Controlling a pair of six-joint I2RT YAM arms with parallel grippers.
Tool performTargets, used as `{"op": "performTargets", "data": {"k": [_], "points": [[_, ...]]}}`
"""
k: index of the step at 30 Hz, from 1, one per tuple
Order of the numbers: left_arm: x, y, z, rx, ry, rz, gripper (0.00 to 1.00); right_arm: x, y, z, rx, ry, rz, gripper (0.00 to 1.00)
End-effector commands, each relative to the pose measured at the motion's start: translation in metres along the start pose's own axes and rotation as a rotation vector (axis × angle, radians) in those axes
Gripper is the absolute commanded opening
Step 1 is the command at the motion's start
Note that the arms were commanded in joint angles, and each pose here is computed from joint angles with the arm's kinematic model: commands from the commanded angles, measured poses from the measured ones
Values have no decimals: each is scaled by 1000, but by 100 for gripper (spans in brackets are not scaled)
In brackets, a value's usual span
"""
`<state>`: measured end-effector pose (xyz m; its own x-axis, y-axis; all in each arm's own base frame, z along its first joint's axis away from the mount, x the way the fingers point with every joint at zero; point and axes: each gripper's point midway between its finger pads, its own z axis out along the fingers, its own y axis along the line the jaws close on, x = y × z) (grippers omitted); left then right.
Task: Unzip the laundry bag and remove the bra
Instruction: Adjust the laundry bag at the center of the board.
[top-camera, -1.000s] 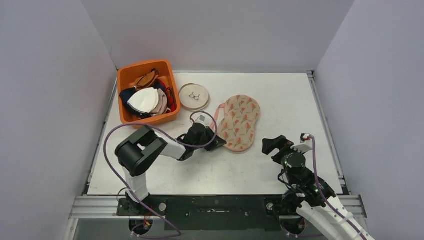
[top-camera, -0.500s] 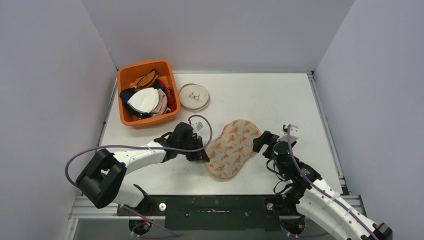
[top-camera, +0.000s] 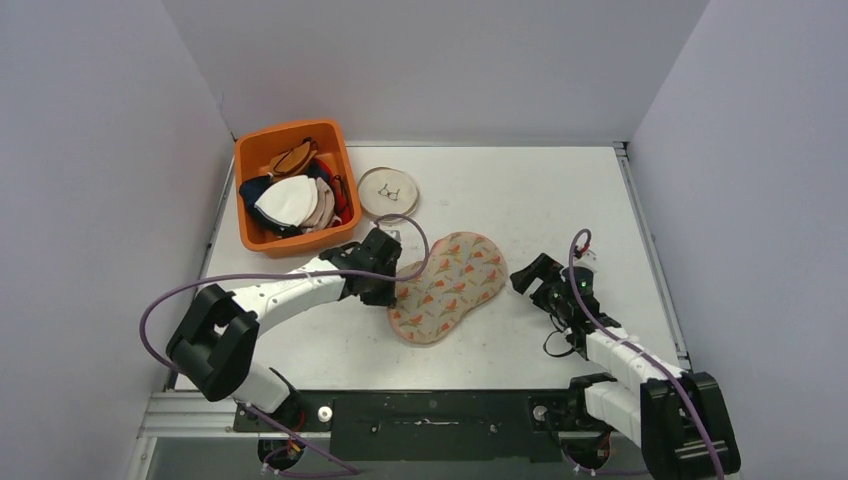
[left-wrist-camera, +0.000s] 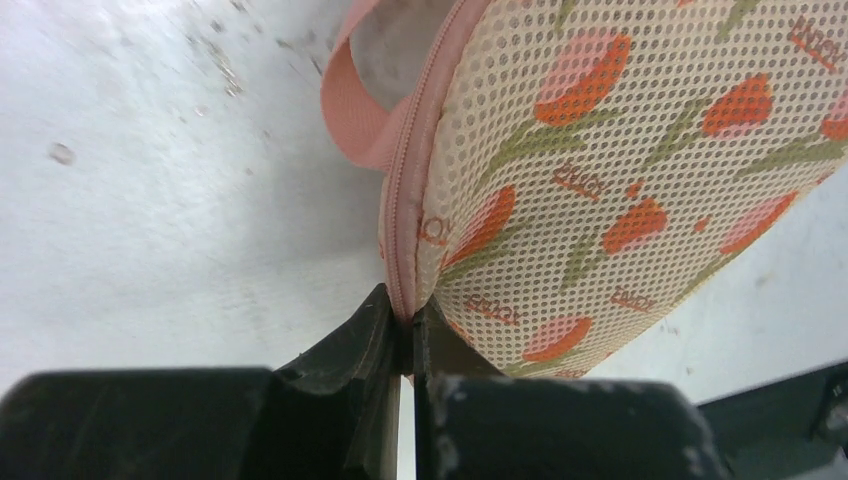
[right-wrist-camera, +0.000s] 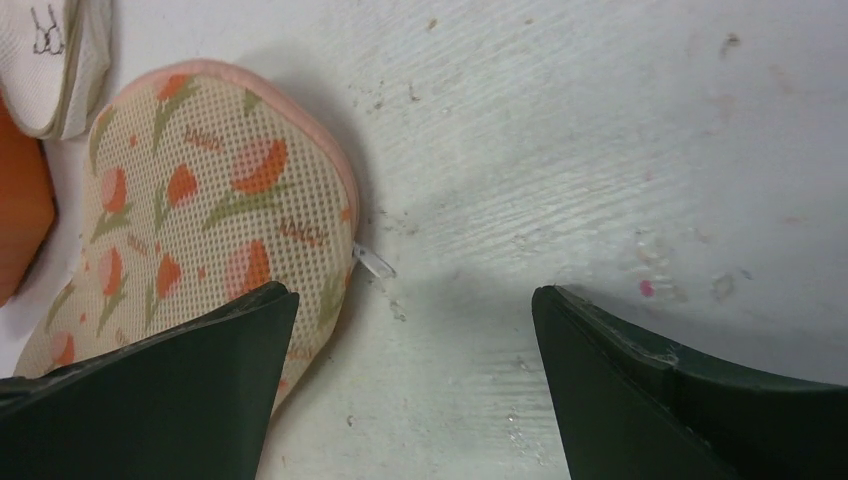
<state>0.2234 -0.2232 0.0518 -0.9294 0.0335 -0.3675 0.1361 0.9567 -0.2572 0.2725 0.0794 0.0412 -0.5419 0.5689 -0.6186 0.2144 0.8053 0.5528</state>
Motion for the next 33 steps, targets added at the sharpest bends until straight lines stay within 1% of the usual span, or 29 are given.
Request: {"op": "performTargets", "data": {"k": [1,4,8,11,12,14,15,16,18,20,21,22,23,24,26,28,29,30,31,33], "points": [[-47,8,-3,-127,-127,37,0,-26,44,9,-196,-64,7,91],[-69,6,7,-188,-110,91,0,-26,41,14,-188,-58,18,91],[-89,6,20,-270,-70,160,0,-32,39,16,-178,-83,45,92],[-95,1,21,-276,-65,172,0,-42,38,14,-164,-121,64,93],[-96,-1,19,-269,-72,171,5,-45,38,12,-157,-136,64,93],[-97,-2,11,-258,-97,160,31,-52,34,5,-134,-173,59,93],[-97,-3,5,-248,-113,150,47,-55,33,1,-129,-188,54,94],[-97,-4,-1,-235,-132,136,57,-57,33,-3,-126,-199,48,94],[-97,-7,-16,-206,-176,98,70,-59,33,-10,-124,-209,46,94],[-94,-12,-31,-151,-220,43,82,-58,34,-17,-125,-206,43,95],[-92,-18,-44,-100,-255,4,85,-57,34,-20,-128,-203,43,95],[-90,-24,-49,-49,-280,-46,94,-57,35,-24,-134,-206,43,95],[-83,-27,-56,-6,-298,-99,97,-56,35,-26,-134,-202,46,95],[-81,-40,-63,85,-334,-155,98,-57,38,-32,-148,-213,50,95],[-71,-60,-70,245,-397,-278,96,-59,41,-39,-166,-226,55,95],[-58,-72,-73,356,-440,-428,96,-60,43,-46,-177,-233,56,95],[-48,-73,-68,388,-442,-531,96,-60,45,-48,-182,-232,56,95],[-43,-73,-66,407,-459,-598,96,-60,46,-49,-185,-227,51,95],[-44,-75,-66,438,-488,-653,96,-60,48,-50,-186,-222,46,95],[-43,-70,-59,441,-517,-750,96,-59,51,-52,-192,-215,41,95]]}}
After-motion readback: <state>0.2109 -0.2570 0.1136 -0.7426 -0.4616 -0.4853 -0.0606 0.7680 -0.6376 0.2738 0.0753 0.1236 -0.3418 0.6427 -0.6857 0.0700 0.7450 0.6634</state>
